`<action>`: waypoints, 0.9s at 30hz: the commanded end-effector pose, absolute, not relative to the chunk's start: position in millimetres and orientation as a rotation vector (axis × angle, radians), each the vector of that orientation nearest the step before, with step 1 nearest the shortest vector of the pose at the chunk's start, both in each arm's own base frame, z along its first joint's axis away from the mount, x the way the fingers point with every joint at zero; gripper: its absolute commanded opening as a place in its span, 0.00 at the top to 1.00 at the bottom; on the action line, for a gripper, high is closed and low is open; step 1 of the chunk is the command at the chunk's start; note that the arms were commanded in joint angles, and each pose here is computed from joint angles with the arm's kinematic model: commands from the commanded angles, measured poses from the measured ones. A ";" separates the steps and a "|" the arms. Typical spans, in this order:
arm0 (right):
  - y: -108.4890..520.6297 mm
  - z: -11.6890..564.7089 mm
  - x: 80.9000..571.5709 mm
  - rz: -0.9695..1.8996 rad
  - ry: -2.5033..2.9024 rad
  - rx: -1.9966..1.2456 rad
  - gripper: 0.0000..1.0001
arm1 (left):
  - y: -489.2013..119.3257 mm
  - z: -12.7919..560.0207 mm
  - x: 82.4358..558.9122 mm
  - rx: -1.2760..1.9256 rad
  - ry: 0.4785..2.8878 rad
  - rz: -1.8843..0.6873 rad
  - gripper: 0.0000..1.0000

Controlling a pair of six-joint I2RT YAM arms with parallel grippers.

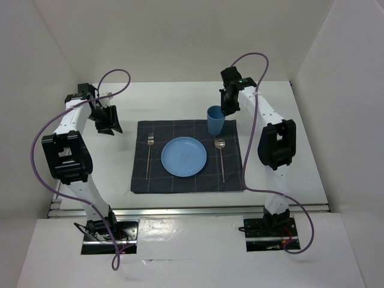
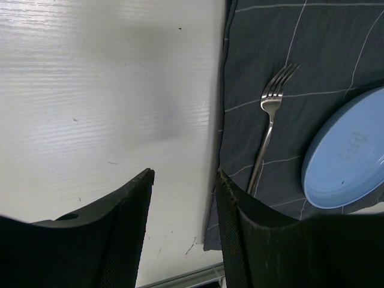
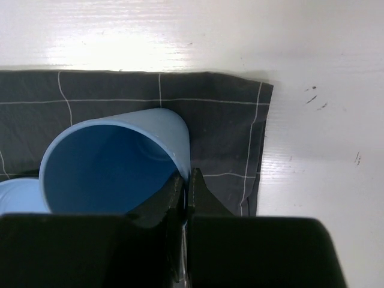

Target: Set the dinner table for one person

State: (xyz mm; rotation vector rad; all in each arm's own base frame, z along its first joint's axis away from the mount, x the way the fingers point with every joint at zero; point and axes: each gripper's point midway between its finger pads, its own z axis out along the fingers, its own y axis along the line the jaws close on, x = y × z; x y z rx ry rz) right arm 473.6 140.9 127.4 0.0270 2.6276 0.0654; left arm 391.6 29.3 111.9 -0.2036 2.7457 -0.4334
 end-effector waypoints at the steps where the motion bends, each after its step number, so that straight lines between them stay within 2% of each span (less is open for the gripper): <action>1: 145.3 138.0 476.4 0.048 2.605 0.001 1.00 | 25.6 123.8 393.7 -0.169 2.711 -0.455 0.46; 3: 144.8 130.5 474.7 0.041 2.623 0.000 0.99 | 25.6 123.8 393.7 -0.169 2.711 -0.455 0.46; 4: 144.2 127.4 472.9 0.037 2.632 -0.001 0.93 | 25.6 123.8 393.7 -0.169 2.711 -0.455 0.46; 5: 143.4 123.4 470.5 0.032 2.643 -0.002 0.66 | 25.6 123.8 393.7 -0.169 2.711 -0.455 0.46; 6: 144.2 124.2 472.9 0.036 2.633 -0.001 0.55 | 25.6 123.8 393.7 -0.169 2.711 -0.455 0.46; 10: 153.0 143.0 479.9 0.111 2.566 -0.007 0.39 | 25.6 123.8 393.7 -0.169 2.711 -0.455 0.46; 17: 161.3 193.9 490.9 0.203 2.408 0.006 0.36 | 25.6 120.4 393.8 -0.172 2.719 -0.458 0.46; 23: 157.3 199.5 486.5 0.187 2.404 0.012 0.35 | 26.1 123.1 396.0 -0.169 2.711 -0.455 0.46; 27: 120.8 226.4 482.3 0.141 2.362 0.158 0.31 | 26.1 126.5 395.9 -0.166 2.703 -0.452 0.46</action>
